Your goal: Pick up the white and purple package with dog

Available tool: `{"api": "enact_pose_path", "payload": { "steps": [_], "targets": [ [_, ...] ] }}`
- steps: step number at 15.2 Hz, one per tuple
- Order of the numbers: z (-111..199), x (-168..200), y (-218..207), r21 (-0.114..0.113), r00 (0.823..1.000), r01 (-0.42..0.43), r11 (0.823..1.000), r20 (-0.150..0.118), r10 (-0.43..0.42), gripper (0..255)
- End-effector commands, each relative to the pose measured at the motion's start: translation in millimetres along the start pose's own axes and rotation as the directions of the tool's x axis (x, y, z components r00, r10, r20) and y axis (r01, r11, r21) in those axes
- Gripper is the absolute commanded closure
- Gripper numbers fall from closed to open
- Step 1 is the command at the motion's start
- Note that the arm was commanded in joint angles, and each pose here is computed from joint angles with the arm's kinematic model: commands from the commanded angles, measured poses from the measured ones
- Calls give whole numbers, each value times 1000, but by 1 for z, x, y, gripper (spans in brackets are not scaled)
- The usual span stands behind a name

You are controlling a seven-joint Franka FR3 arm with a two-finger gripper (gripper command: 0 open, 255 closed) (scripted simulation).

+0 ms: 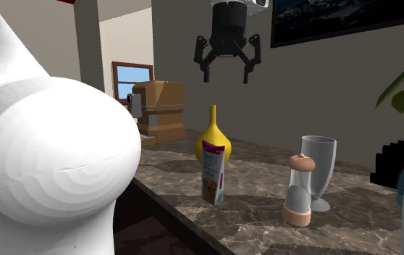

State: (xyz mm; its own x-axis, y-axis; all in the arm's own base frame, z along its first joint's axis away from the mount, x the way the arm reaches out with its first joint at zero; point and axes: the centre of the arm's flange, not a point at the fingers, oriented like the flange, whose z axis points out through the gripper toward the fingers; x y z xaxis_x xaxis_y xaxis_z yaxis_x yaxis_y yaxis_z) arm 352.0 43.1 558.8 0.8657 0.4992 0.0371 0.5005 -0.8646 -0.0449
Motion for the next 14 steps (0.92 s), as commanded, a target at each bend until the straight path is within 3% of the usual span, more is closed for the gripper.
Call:
{"api": "enact_pose_path", "payload": {
  "steps": [1,4,7,10,14],
  "targets": [
    [22,17,0,-4,992,127,992,7,-127,0],
    [53,42,-6,-8,953,303,953,21,-303,0],
    [86,65,-15,-9,883,469,883,35,-468,0],
    [118,86,-28,-8,784,620,785,49,-619,0],
    [162,109,-50,-2,613,789,615,66,-787,0]
  ]
}}
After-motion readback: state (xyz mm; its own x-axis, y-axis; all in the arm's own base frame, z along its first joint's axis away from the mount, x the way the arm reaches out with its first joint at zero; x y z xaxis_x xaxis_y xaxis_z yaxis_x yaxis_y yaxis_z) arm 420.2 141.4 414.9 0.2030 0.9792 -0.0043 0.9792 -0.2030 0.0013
